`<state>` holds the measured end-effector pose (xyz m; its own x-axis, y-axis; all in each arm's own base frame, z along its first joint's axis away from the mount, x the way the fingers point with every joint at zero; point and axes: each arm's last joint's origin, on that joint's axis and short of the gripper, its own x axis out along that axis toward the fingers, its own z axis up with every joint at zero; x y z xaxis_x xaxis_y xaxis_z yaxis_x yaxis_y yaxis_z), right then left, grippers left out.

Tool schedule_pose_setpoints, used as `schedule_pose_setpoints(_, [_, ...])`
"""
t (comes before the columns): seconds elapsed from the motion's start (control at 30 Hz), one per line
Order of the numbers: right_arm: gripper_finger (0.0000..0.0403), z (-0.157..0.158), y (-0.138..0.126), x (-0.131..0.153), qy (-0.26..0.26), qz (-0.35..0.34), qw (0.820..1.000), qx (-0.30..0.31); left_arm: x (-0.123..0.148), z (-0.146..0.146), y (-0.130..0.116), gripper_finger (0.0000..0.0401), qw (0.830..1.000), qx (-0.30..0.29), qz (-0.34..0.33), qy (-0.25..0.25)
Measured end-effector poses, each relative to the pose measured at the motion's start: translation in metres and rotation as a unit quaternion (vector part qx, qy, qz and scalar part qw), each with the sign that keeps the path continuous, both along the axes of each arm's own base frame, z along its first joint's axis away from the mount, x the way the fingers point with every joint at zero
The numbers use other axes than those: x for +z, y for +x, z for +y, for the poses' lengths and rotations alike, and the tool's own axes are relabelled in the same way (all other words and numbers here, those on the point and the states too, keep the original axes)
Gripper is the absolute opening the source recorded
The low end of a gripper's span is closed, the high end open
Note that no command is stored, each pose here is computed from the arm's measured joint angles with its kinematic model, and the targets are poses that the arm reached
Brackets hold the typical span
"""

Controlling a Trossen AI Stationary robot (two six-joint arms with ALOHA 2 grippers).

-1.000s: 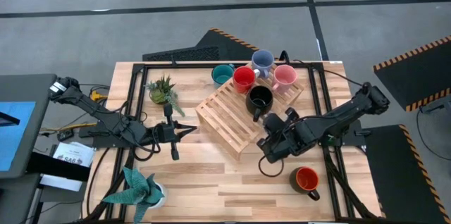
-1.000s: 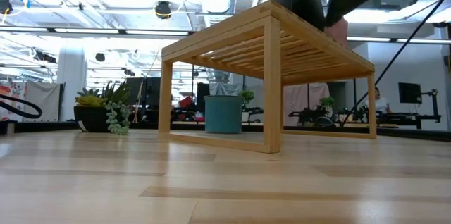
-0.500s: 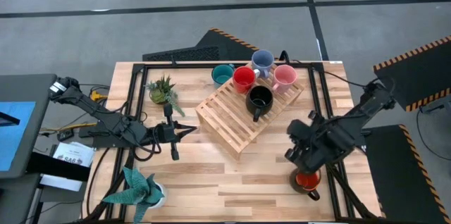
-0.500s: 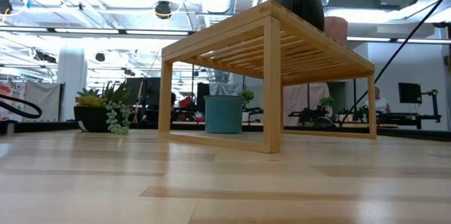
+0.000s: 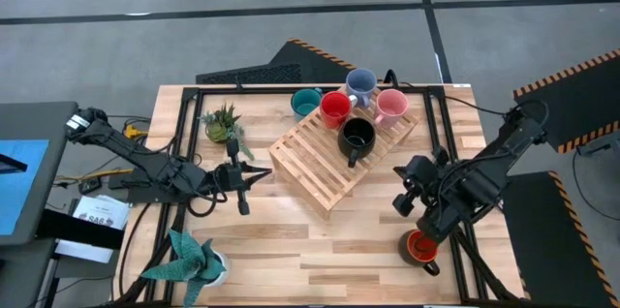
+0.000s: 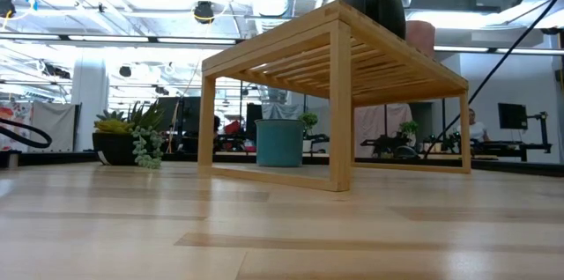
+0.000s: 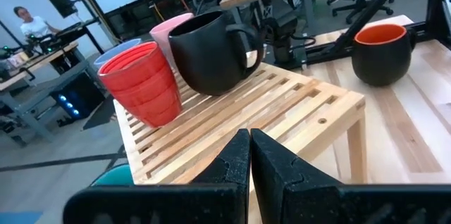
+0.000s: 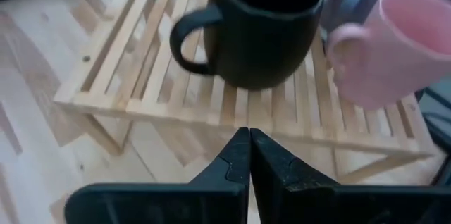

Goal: Place coffee mugs
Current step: Put the blue mug on the shelf

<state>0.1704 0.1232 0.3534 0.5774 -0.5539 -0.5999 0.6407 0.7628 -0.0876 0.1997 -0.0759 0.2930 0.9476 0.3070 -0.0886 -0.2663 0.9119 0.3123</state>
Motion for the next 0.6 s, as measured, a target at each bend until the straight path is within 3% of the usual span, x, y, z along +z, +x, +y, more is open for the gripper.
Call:
schedule_pose_setpoints(0.17, [0.0044, -0.005, 0.008, 0.002, -0.019, -0.017, 1.0, -0.005, 0.005, 0.01, 0.004, 0.0, 0.999, 0.024, -0.002, 0.024])
schedule_pose_setpoints(0.3, [0.0046, -0.012, 0.017, 0.002, -0.026, -0.019, 0.999, -0.013, 0.031, 0.03, 0.007, 0.0, 0.995, 0.087, -0.015, 0.043])
schedule_pose_setpoints(0.4, [0.0046, -0.018, 0.025, 0.003, -0.03, -0.017, 0.999, -0.017, 0.054, 0.061, 0.009, 0.0001, 0.989, 0.135, -0.007, 0.056])
schedule_pose_setpoints(0.47, [0.0047, -0.021, 0.03, 0.004, -0.031, -0.017, 0.999, -0.017, 0.069, 0.088, 0.009, 0.0007, 0.989, 0.141, -0.003, 0.038])
schedule_pose_setpoints(0.6, [0.0047, -0.024, 0.035, 0.004, -0.026, -0.01, 1.0, -0.013, 0.087, 0.151, 0.007, 0.0044, 0.986, 0.156, 0.022, -0.045])
